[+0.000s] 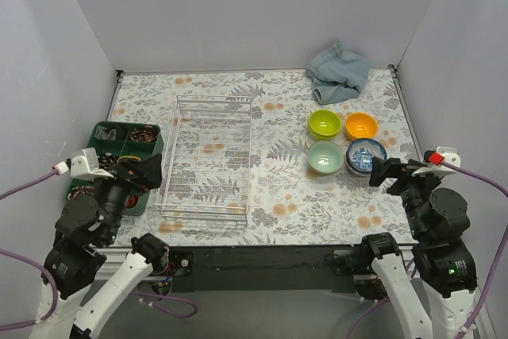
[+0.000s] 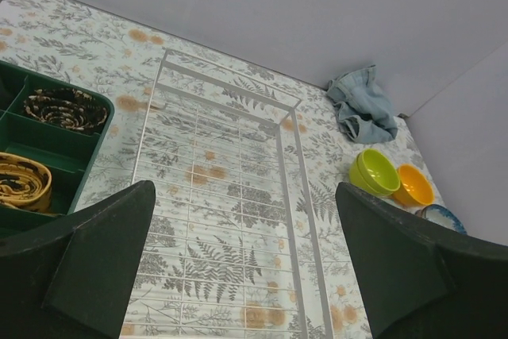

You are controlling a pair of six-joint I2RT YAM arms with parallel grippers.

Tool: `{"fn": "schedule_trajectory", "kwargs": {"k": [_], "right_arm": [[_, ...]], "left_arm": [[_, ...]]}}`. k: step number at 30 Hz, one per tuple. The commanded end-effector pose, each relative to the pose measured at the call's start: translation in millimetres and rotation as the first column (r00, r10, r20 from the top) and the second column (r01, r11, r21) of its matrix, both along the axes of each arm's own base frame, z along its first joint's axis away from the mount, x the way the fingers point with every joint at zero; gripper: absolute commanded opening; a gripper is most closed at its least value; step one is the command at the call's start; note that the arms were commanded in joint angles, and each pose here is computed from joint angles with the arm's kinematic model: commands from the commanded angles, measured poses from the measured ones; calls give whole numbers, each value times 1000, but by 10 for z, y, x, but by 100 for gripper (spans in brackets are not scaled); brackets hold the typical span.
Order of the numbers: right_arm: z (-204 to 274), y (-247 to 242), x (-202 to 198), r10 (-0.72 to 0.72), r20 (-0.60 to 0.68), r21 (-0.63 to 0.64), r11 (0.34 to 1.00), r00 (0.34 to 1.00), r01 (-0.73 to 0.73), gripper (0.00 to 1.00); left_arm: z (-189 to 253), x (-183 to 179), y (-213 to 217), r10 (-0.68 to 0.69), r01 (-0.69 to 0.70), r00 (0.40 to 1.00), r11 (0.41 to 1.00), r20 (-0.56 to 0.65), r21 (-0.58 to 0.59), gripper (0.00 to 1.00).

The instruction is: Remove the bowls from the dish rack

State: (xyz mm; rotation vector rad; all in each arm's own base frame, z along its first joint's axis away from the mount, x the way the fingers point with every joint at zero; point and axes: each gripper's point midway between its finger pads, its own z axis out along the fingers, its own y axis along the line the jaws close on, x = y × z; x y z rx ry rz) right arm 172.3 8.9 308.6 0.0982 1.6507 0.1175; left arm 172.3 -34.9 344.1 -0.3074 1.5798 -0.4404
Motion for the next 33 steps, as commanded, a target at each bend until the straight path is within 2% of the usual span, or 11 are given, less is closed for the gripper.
{"fn": "schedule_trajectory", "kwargs": {"k": [1, 5, 10, 17, 33], "right_arm": [[106, 40, -44, 30, 54, 7, 1000, 998, -30, 98], [100, 51, -60, 35, 60, 17, 999, 998, -36, 97], [13, 100, -34, 51, 50, 39, 998, 997, -53, 97], [-7, 119, -12, 61, 44, 34, 997, 997, -63, 97], [36, 152, -33, 87, 61, 22, 996, 994, -88, 97]], "left_arm": [[-42, -234, 138, 13, -14, 1000, 998, -22, -57, 98], [-139, -332, 263, 51, -53, 998, 996, -27, -78, 98], [-93, -423, 383, 88, -85, 996, 988, 23, -130, 98], [-133, -410, 459, 140, -139, 990, 979, -4, -152, 98], [-138, -402, 474, 151, -149, 989, 977, 0, -154, 98]]}}
